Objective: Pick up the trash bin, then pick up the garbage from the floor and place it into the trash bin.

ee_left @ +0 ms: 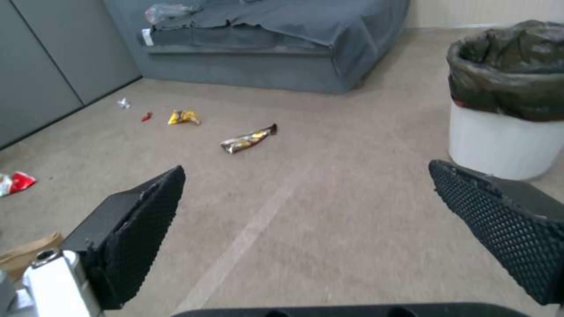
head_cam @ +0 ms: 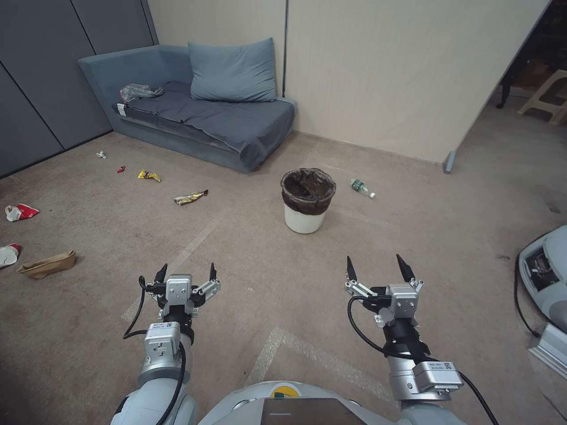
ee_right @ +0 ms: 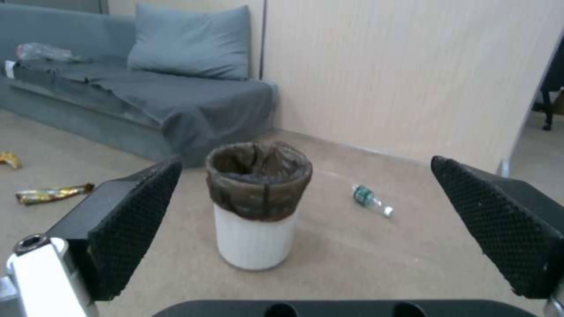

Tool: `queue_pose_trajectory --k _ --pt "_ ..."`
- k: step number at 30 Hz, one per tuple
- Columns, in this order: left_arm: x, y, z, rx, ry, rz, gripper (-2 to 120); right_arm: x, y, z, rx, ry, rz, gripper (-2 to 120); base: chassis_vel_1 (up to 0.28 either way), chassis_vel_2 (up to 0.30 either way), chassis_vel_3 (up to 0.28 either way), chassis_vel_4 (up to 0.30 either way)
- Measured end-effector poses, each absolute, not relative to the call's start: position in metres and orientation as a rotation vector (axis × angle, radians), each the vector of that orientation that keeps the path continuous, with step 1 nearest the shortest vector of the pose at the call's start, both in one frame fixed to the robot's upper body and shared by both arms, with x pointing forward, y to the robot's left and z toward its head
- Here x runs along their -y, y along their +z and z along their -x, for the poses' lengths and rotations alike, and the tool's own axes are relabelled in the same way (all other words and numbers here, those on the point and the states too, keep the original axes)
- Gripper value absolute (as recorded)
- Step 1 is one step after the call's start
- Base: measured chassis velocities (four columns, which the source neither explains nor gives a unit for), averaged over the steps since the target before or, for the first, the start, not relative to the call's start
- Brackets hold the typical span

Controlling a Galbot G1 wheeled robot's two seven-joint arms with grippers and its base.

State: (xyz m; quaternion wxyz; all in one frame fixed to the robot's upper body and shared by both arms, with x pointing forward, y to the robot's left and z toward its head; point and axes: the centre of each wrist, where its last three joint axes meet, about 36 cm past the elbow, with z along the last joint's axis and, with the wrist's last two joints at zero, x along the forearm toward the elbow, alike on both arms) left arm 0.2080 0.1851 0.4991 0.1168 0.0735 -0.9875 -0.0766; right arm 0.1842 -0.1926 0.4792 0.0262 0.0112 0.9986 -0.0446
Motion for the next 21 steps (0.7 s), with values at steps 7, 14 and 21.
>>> queue_pose_trajectory --k 7,14,21 --pt "-0.185 0.4989 -0.208 2.891 -0.226 -0.215 100 0.1927 0.4792 -0.1842 -3.084 -0.136 -0.031 100 -0.227 0.249 0.251 -0.235" --pt "-0.1851 0.4988 -0.208 2.891 -0.227 -0.216 100 0.1927 0.4792 -0.1842 -3.083 -0.135 -0.029 100 -0.267 0.264 0.269 -0.258" --pt "-0.1851 0.4987 -0.2079 2.89 -0.228 -0.216 100 0.1929 0.4791 -0.1845 -3.08 -0.128 -0.025 100 -0.276 0.274 0.27 -0.275"
